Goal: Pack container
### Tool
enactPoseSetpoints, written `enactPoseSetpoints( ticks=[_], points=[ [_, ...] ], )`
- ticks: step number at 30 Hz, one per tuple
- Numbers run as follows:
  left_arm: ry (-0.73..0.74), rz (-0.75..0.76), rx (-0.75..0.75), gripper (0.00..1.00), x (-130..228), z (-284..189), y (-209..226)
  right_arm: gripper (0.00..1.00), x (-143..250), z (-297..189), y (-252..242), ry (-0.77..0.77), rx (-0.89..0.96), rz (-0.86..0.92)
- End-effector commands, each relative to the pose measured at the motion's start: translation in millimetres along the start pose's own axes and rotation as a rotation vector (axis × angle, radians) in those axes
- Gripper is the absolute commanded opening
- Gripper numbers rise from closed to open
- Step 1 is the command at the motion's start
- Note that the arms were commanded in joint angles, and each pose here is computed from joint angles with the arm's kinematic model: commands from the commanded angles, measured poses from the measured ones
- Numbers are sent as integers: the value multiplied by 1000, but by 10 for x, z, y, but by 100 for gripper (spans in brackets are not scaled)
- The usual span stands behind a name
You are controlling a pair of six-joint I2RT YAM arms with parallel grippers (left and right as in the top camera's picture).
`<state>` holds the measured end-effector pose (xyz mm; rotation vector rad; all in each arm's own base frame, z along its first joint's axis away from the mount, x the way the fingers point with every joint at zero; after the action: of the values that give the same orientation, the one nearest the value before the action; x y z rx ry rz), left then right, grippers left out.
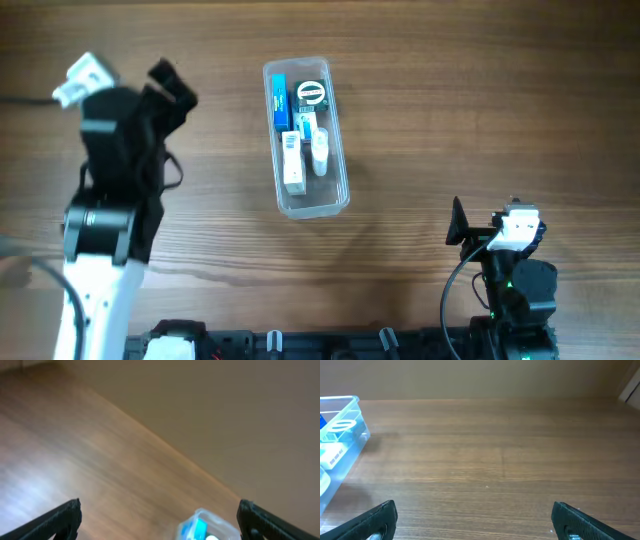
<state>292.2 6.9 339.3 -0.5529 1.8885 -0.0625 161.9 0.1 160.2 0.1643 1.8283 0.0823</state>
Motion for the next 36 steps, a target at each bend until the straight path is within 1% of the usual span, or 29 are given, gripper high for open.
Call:
enactPoseSetpoints(
  ticks=[1, 3, 7, 10, 20, 22, 29, 36],
  points=[
    [-3, 82, 99, 100, 156, -111, 211, 100, -4, 0, -3, -9, -2, -10],
    [12, 73, 107, 100, 243, -129, 334, 99, -4, 0, -3, -9, -2, -10],
    [39, 123, 148, 100, 382, -146, 486, 100, -4, 0, -3, -9, -2, -10],
    [45, 121, 162, 100, 492, -185, 575, 100, -4, 0, -3, -9, -2, -10],
    [-76, 131, 208, 100, 1101, -389, 800, 100, -4, 0, -3, -9, -2, -10],
    [-80, 157, 241, 100, 1243, -417, 818, 100, -4, 0, -3, -9, -2, -10],
    [-81, 197, 300, 100, 1544, -453, 811, 100, -4, 0, -3, -9, -2, -10],
    [-79, 224, 256, 100, 1683, -438, 803, 100, -4, 0, -3, -9, -2, -10]
  ],
)
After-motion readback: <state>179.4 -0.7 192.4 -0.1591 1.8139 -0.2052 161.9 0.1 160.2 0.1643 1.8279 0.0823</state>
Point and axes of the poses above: each gripper's point midway between its finger pads, its own z axis out along the fingers, its own y axis along the line the jaws close on, x = y × z, the point moved 7 cm from there along -z, back along the fingers, and after that the axes turned 9 degrees about z, right-handed, at the moved point
